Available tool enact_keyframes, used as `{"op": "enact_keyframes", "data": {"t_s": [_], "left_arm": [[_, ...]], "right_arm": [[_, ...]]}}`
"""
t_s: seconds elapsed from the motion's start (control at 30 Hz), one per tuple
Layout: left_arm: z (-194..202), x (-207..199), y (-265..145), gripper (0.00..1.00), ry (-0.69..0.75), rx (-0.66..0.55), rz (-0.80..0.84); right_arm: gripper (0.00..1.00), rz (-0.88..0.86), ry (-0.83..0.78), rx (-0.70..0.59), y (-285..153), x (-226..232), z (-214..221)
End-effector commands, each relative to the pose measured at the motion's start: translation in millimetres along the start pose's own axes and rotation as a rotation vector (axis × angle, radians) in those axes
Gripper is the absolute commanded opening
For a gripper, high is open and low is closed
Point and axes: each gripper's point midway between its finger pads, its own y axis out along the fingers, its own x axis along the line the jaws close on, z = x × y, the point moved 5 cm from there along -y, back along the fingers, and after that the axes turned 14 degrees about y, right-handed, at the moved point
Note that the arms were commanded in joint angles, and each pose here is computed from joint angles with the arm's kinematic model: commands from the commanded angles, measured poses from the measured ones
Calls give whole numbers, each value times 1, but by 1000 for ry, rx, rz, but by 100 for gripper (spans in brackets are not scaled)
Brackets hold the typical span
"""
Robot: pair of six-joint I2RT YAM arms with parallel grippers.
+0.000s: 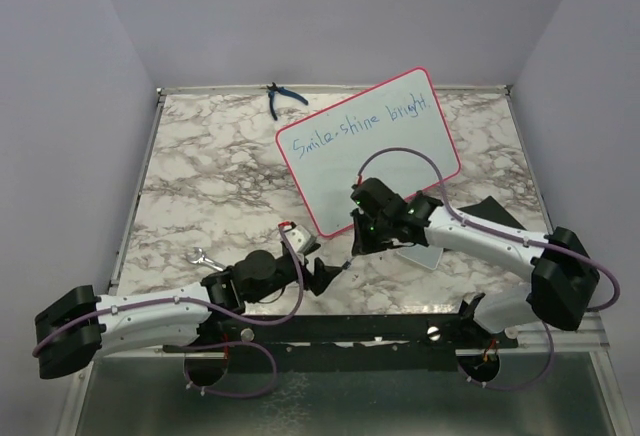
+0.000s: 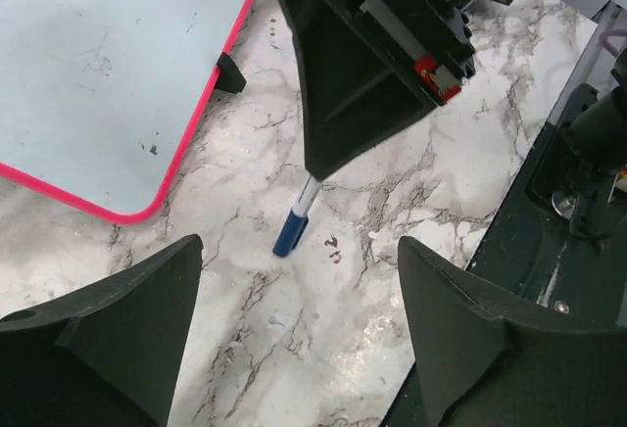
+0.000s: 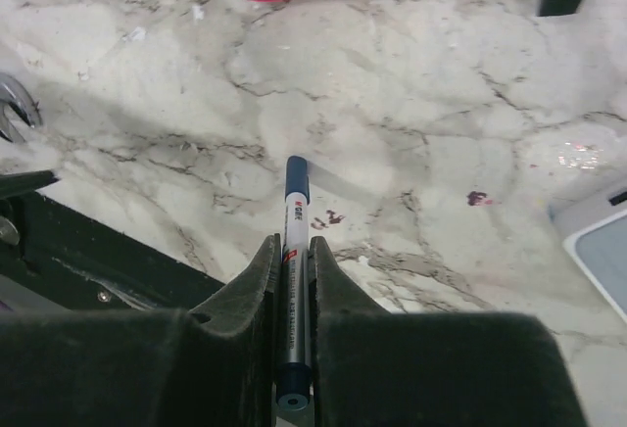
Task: Write a sentence on the whiteboard
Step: Close the whiteboard marker at the center of the board, then place the whiteboard marker at the center of the board.
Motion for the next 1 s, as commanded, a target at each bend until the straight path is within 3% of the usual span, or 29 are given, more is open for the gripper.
{"op": "enact_keyframes", "data": {"t_s": [0.0, 0.17, 0.3, 0.43, 0.77, 0.97], "left_arm": [[-4, 6, -11, 83, -59, 58, -51], [-21, 17, -15, 90, -119, 86, -141], [-41, 34, -7, 93, -178, 117, -171], [-56, 61, -1, 93, -252, 105, -202], [-91, 128, -13, 97, -306, 87, -404], [-117, 180, -42, 99, -305, 47, -609]], "right_arm": [[2, -50, 37, 11, 3, -20, -2], [10, -278, 64, 50, 12, -17, 4], [26, -382, 71, 80, 24, -15, 11], [46, -338, 82, 49, 37, -26, 11], [75, -171, 62, -231, 12, -47, -30], [80, -74, 108, -516, -32, -76, -82]]}}
